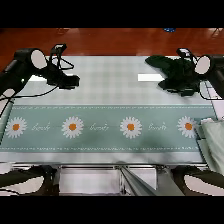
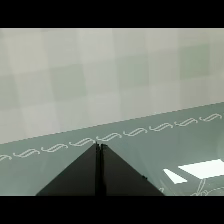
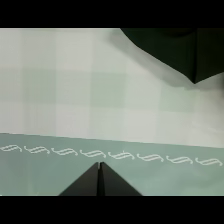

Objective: Fold the shirts.

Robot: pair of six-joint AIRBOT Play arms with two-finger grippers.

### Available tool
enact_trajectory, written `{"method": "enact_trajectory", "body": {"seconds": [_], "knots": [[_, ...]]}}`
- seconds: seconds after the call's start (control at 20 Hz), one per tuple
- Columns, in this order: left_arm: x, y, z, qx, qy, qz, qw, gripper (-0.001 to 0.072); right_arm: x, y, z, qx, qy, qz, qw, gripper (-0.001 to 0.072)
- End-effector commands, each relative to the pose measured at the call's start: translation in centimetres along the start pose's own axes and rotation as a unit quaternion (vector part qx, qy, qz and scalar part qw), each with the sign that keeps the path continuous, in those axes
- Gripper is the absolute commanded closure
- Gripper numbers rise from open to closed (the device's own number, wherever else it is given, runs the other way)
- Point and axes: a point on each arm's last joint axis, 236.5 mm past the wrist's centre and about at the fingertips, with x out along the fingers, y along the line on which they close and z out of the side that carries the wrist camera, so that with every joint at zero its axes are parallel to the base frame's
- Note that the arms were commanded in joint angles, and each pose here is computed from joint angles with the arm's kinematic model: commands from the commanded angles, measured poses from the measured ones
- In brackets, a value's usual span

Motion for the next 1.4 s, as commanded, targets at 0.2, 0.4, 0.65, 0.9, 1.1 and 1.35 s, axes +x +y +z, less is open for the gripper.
{"method": "enact_trajectory", "body": {"seconds": [0.2, 0.4, 0.65, 0.9, 1.1, 1.35], "knots": [[0.0, 0.0, 0.0, 0.0, 0.001, 0.0, 1.0, 0.0689, 0.0, 0.0, 0.0, 0.0, 0.0, 0.0, 1.0, 0.0686], [0.0, 0.0, 0.0, 0.0, 0.001, 0.0, 1.0, 0.0689, 0.0, 0.0, 0.0, 0.0, 0.0, 0.0, 1.0, 0.0686], [0.0, 0.0, 0.0, 0.0, 0.0, 0.0, 1.0, 0.0689, 0.0, 0.1, 0.2, 0.001, -0.005, 0.001, 1.0, 0.0686], [0.1, 0.0, 0.6, 0.0, -0.012, -0.001, 1.0, 0.0689, -0.1, 0.2, 2.1, 0.0, -0.044, 0.003, 0.999, 0.0686], [0.3, 0.4, 4.0, 0.001, -0.08, 0.005, 0.997, 0.0322, -1.4, -1.7, 8.0, -0.032, -0.171, -0.04, 0.984, 0.0313], [-0.1, 2.8, 7.8, -0.002, -0.155, 0.028, 0.987, 0.0196, -4.0, -10.0, 16.3, 0.033, -0.327, -0.135, 0.935, 0.0301]]}}
